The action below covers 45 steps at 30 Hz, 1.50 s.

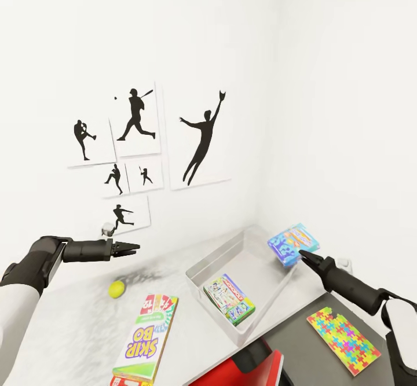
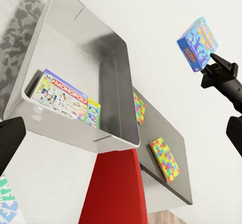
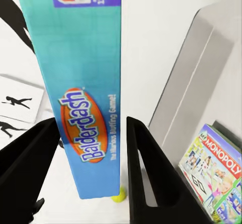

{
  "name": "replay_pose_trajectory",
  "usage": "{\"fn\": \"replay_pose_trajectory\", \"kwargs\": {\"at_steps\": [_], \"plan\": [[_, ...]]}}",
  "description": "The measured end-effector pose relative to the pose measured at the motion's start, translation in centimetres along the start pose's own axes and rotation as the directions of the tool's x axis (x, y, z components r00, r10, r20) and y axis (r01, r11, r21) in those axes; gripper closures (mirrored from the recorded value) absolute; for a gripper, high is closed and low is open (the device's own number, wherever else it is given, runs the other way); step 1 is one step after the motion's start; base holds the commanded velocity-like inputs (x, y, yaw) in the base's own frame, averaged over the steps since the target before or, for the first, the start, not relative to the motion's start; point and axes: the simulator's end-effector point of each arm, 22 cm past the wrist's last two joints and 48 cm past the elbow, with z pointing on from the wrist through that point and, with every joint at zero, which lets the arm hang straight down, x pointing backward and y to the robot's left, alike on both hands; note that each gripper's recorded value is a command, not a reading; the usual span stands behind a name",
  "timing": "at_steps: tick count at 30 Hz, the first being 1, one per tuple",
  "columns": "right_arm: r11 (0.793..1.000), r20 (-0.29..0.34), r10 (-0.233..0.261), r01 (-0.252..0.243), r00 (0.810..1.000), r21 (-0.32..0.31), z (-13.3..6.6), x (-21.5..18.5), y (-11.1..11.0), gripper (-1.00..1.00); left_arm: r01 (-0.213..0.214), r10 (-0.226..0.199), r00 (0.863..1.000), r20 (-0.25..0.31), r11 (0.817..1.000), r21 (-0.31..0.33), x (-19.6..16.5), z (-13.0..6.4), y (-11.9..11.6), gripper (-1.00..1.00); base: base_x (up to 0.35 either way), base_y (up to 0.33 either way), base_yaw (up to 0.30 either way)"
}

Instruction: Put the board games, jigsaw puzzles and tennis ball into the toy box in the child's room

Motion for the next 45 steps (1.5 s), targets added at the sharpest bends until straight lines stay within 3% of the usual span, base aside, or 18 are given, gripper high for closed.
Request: {"fn": "replay_pose_trajectory", "kwargs": {"at_steps": [6,10,15,20,26,40,45], "plan": [[1.0,-0.029,-0.02,0.02,0.999,0.022,1.3,-0.3,0.1,1.0,0.003,-0.003,1.0,-0.001,1.0,0.002,0.1,0.1,0.0,-1.0,0.0,0.0,0.0],[0.997,-0.031,-0.038,0.039,0.999,0.062,3.8,-3.0,1.3,1.0,0.004,-0.004,1.0,-0.002,1.0,0.004,0.1,0.2,-0.1,-1.0,0.0,0.0,0.0],[0.985,-0.165,-0.073,0.097,0.984,0.143,10.1,-2.7,2.8,1.0,0.003,-0.003,1.0,-0.003,1.0,0.004,0.1,0.3,0.0,-1.0,0.0,0.0,0.0],[0.959,-0.325,-0.005,0.097,0.946,0.266,14.1,0.0,0.6,1.0,0.004,-0.004,1.0,-0.002,1.0,0.001,0.1,0.1,0.1,-1.0,0.0,0.0,0.0],[0.945,-0.38,-0.007,0.13,0.925,0.3,14.7,1.3,0.0,1.0,0.004,-0.004,1.0,-0.001,1.0,0.0,0.1,0.0,0.1,-1.0,0.0,0.0,0.0],[0.94,-0.392,-0.002,0.135,0.92,0.313,15.2,1.7,-0.6,1.0,0.021,-0.021,1.0,0.0,1.0,0.011,0.3,0.4,0.5,-1.0,0.0,0.0,0.0],[0.921,-0.396,0.0,0.154,0.918,0.359,15.1,1.4,-1.9,1.0,0.029,-0.029,1.0,0.009,0.999,0.026,0.3,0.7,0.5,-1.0,0.0,0.0,0.0]]}}
